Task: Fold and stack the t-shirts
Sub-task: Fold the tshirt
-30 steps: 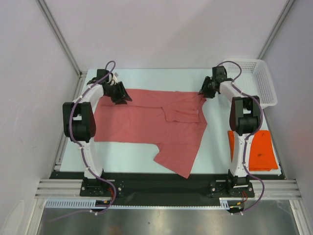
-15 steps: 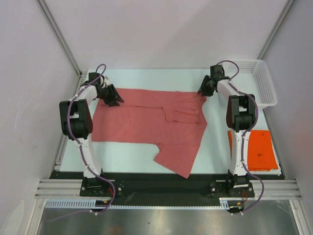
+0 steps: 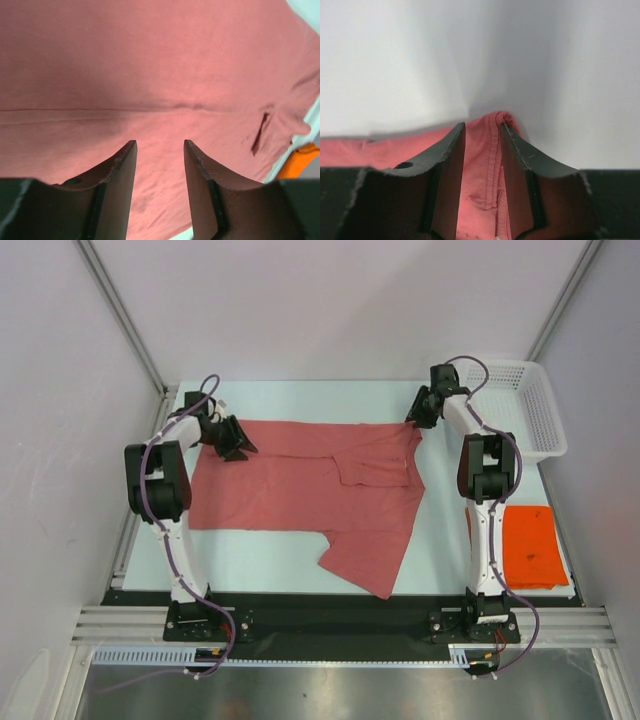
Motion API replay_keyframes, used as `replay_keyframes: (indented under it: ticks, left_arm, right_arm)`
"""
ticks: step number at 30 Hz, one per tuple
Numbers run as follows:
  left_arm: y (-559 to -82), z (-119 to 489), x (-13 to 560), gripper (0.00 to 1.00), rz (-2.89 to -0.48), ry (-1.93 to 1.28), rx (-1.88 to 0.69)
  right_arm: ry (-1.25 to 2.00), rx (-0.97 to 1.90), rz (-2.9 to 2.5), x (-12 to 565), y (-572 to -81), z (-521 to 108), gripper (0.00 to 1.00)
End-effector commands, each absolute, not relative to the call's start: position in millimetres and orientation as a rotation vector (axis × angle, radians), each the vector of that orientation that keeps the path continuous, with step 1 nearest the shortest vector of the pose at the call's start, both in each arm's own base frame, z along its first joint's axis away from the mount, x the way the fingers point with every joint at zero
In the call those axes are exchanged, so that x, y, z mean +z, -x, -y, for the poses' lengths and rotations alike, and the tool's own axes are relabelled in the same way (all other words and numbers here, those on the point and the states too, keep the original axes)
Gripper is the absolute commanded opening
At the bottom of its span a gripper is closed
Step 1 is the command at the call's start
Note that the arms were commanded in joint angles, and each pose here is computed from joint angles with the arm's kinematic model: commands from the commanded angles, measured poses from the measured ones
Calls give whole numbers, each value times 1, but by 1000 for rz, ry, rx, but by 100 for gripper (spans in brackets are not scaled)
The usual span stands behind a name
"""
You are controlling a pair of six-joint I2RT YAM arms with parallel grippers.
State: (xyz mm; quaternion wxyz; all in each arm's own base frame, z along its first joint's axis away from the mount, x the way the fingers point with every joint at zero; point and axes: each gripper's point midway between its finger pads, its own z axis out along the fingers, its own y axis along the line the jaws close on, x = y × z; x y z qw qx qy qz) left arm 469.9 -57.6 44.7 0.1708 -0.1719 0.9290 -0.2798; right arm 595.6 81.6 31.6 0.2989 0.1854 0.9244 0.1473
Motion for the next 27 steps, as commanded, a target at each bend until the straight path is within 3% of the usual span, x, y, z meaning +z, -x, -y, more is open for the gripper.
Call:
replay_keyframes:
  ticks: [1, 9, 14, 22, 27]
  left_arm:
    - [-462, 100, 84, 49, -2567, 348, -929]
    - [-398, 225, 88, 54, -2575, 115, -1237]
    - [-383, 269, 78, 51, -2580, 131, -1335]
    - [-395, 314, 71, 42, -2546, 221, -1314]
    - [-399, 329, 57, 42, -2584, 244, -1278]
  right_arm:
    - [-476, 289, -2500, 17, -600, -60, 40]
    - [-384, 225, -2529, 85, -553, -77, 60]
    - [-339, 247, -2536, 120, -501, -80, 64]
    - [-260, 491, -2509, 122, -436, -107, 61]
    - [-285, 662, -2527, 104, -409, -127, 49]
